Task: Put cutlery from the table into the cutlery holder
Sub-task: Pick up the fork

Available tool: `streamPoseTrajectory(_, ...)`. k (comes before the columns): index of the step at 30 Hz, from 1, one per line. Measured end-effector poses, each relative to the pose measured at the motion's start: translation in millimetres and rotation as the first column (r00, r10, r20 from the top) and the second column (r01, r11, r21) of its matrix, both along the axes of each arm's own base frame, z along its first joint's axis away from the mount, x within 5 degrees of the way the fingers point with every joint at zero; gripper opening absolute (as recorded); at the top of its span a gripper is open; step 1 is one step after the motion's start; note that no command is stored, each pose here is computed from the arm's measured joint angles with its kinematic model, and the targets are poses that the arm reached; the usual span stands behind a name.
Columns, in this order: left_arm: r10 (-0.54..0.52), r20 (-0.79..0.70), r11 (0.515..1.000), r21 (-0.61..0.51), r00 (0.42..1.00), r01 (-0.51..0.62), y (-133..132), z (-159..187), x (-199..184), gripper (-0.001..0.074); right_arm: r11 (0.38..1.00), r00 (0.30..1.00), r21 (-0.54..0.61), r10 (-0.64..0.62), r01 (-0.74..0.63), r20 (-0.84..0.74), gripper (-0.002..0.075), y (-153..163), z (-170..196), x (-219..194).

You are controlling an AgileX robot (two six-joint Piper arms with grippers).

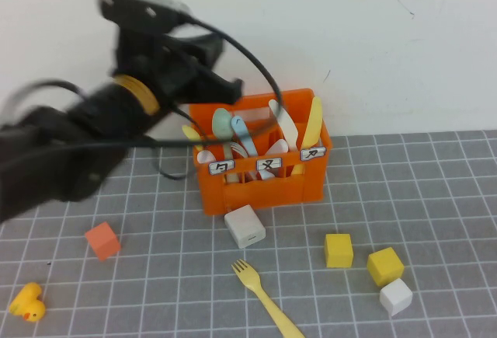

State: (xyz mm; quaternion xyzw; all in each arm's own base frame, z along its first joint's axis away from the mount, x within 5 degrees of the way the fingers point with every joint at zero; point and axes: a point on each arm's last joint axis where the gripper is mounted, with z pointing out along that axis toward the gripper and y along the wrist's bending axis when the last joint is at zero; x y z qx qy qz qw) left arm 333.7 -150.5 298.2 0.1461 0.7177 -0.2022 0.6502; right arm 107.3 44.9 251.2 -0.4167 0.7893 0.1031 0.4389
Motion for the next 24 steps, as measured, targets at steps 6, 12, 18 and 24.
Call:
streamPoseTrajectory(6, 0.132, -0.203, 0.991, 0.021, 0.97, -0.13, 35.6, 53.7, -57.1, 0.0003, 1.0, 1.0, 0.008, -0.013, 0.013, 0.012, -0.0001, -0.4, 9.6, 1.9)
streamPoseTrajectory(12, 0.207, -0.302, 0.978, 0.076, 0.93, -0.193, 64.1, 64.7, -109.9, 0.0, 0.997, 0.995, 0.023, -0.073, 0.072, 0.069, -0.0001, -3.3, 32.5, 8.5)
streamPoseTrajectory(18, 0.249, -0.375, 0.968, 0.117, 0.893, -0.221, 90.2, 45.4, -165.1, 0.0, 0.993, 0.994, 0.063, -0.102, 0.099, 0.048, -0.0001, -3.7, 49.3, 20.4)
streamPoseTrajectory(24, 0.263, -0.406, 0.965, 0.122, 0.875, -0.233, 104.9, 28.3, -198.4, 0.0, 0.99, 0.99, 0.085, -0.1, 0.109, -0.101, 0.0001, -3.1, 43.9, 36.5)
